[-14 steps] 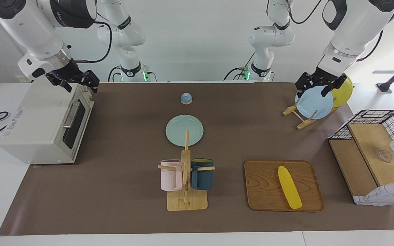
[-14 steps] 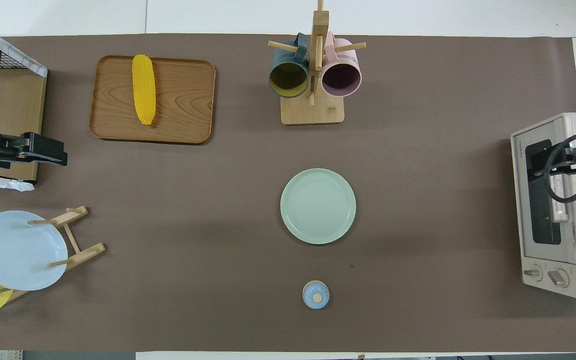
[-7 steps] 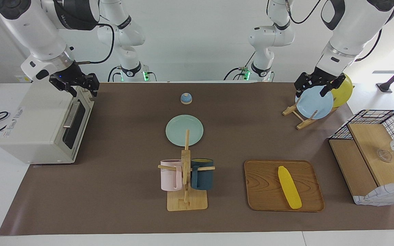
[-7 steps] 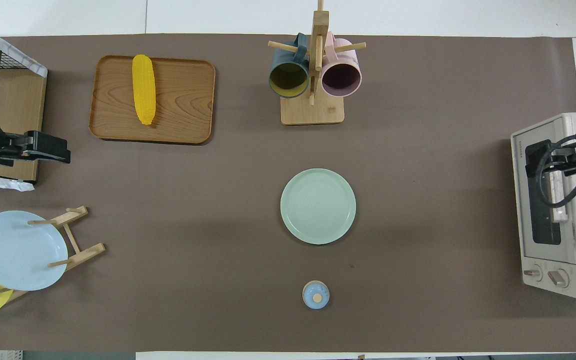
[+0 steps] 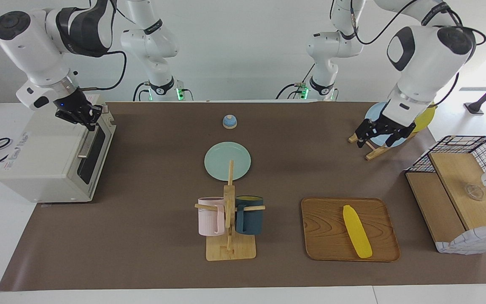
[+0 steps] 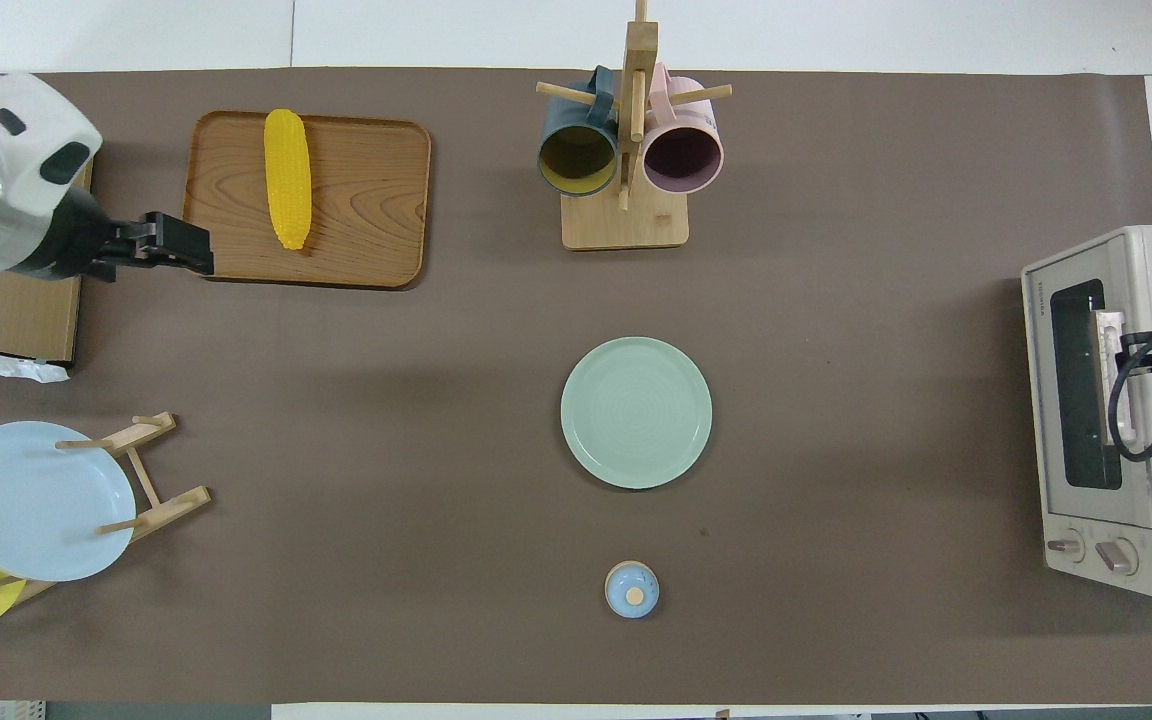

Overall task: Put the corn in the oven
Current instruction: 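Grasp the yellow corn with the left gripper and lift it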

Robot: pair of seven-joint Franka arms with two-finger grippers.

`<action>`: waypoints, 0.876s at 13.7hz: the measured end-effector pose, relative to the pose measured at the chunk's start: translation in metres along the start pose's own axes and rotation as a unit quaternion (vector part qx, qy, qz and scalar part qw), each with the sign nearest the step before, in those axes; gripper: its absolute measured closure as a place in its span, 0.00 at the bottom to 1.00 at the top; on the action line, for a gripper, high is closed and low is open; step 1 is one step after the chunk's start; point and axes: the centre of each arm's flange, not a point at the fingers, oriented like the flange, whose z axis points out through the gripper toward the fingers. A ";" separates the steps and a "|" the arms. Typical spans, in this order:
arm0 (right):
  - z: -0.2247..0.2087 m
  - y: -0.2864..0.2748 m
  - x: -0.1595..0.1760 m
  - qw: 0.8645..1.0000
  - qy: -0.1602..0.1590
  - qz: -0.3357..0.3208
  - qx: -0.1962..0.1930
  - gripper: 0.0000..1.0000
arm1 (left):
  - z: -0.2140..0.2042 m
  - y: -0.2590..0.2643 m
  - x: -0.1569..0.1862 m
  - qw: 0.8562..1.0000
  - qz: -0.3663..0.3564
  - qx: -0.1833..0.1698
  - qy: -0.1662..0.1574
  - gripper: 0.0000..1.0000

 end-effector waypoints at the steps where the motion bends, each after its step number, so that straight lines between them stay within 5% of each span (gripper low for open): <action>1: 0.006 0.000 -0.003 1.000 0.001 0.000 -0.006 0.99 | 0.023 0.008 0.014 1.000 -0.001 -0.001 -0.008 0.00; 7: 0.030 0.006 -0.007 0.999 0.006 -0.001 -0.033 0.99 | 0.116 0.027 0.090 1.000 0.002 -0.006 -0.022 0.00; 12: 0.050 0.016 -0.014 1.000 -0.006 0.009 -0.029 0.99 | 0.153 0.010 0.129 1.000 -0.007 0.009 0.014 0.00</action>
